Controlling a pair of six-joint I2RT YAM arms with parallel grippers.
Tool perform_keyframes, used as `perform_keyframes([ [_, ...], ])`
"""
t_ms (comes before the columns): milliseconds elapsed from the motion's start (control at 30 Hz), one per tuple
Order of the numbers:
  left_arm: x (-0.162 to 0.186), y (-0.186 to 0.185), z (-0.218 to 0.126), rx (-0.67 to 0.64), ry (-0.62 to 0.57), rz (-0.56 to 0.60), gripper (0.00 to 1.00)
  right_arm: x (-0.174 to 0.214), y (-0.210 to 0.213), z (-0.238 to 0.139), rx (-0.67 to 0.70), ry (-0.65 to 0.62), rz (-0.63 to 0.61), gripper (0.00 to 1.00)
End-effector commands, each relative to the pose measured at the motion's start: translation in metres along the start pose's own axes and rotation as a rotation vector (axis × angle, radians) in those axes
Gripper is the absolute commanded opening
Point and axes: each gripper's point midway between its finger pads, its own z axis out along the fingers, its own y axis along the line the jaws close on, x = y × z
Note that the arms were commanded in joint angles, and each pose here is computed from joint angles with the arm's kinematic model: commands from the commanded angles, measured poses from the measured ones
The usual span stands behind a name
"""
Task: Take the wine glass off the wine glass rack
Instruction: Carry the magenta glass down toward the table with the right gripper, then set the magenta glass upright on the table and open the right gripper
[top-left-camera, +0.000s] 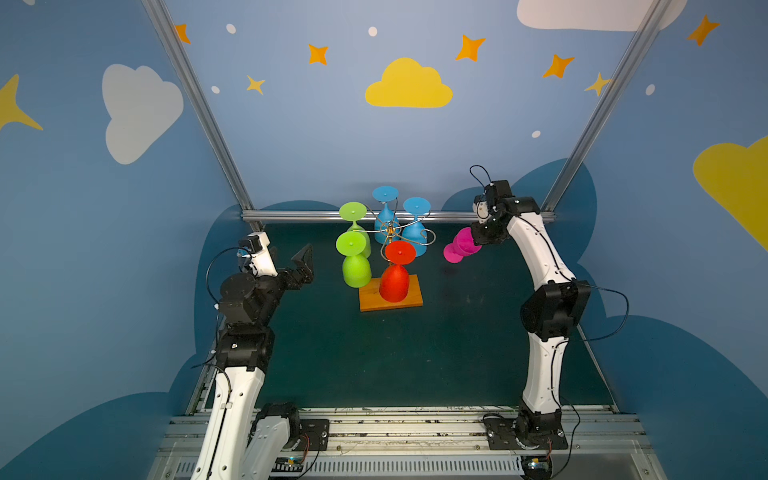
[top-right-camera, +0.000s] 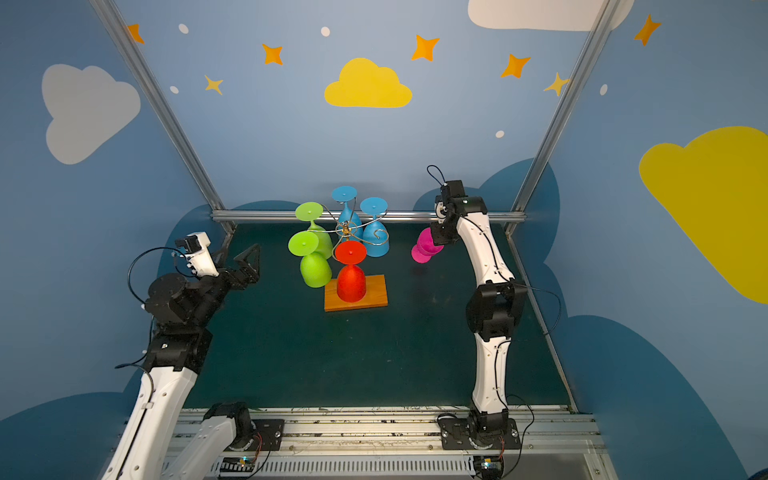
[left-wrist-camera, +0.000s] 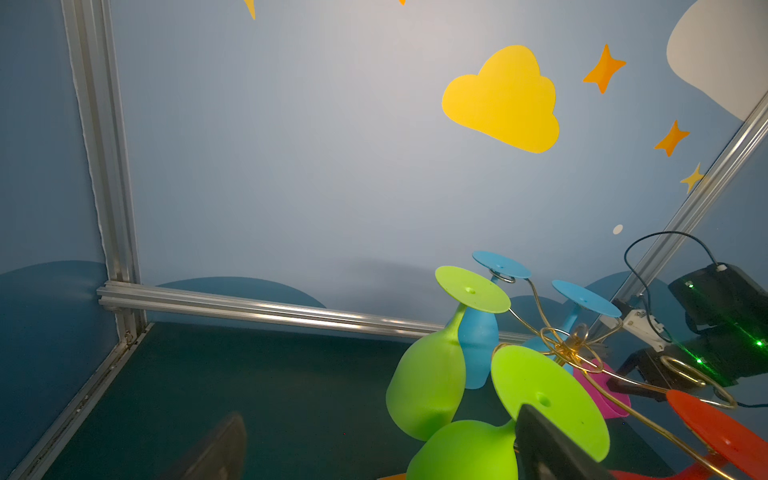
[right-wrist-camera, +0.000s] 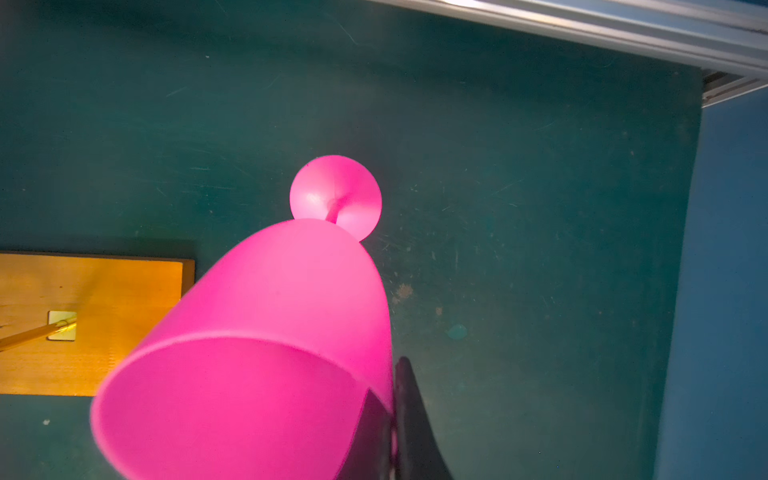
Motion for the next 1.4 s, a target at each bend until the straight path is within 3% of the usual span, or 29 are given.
perform_keyframes([
  [0,-0.002,-0.002,0.0,0.015,-0.016,-0.003,0.99,-0.001,0.0,0.0,-0.01,0.012,0.0,0.0],
  [467,0.0,0.001,0.002,0.011,-0.007,-0.014,0.99,0.002,0.003,0.017,-0.03,0.052,0.008,0.0],
  [700,0.001,0.002,0.003,0.01,-0.004,-0.017,0.99,0.004,0.006,0.02,-0.04,0.061,0.011,0.11],
  [1000,0.001,0.002,0.002,0.009,-0.005,-0.016,0.99,0.003,0.008,0.018,-0.052,0.057,0.028,0.17],
  [1233,0.0,0.002,0.001,0.007,-0.008,-0.016,0.99,-0.009,0.008,-0.007,-0.075,-0.014,0.056,0.37],
  [1367,-0.002,0.002,-0.001,0.006,-0.015,-0.014,0.99,-0.021,0.007,-0.024,-0.116,-0.083,0.095,0.41],
])
